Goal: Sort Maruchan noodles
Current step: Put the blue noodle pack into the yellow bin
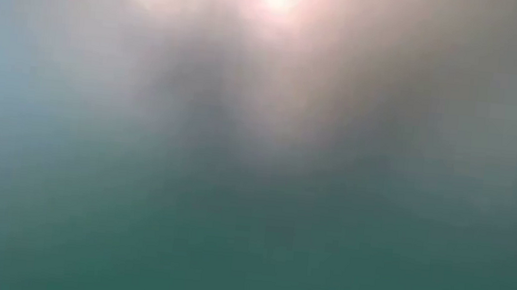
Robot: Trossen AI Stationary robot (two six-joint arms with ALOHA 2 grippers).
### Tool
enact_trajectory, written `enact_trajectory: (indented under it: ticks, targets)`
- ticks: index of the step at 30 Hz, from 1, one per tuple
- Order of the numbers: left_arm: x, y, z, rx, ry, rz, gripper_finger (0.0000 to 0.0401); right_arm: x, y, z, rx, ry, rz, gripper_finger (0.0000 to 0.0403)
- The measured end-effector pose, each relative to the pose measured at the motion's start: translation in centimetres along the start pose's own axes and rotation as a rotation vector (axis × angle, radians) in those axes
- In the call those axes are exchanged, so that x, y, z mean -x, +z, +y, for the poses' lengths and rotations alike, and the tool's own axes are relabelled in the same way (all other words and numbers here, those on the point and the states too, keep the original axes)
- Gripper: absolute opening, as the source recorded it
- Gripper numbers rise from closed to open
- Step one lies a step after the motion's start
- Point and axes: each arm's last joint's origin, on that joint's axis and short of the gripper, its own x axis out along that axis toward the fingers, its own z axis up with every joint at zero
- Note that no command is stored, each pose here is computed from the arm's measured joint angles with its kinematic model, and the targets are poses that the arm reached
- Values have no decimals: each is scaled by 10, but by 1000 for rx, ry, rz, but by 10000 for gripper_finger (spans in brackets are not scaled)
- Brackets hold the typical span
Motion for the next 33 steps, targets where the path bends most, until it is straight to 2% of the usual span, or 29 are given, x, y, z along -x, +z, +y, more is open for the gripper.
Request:
enact_trajectory:
  ticks: [14, 19, 26, 33]
  targets:
    - [7, 7, 1, 23, -6, -23, 0, 2, 0, 1, 60, -6, -19, 13]
    - [18, 9, -4, -2, -17, -33, 0, 2, 0, 2, 65, 0, -15, 9]
    - [36, 7, -5, -16, 34, 4, 0, 4, 0, 4, 98, 17, 4, 8]
    - [48, 8, -6, -25, 74, -39, 0, 16, 3, 18, 161, 84, -8, 8]
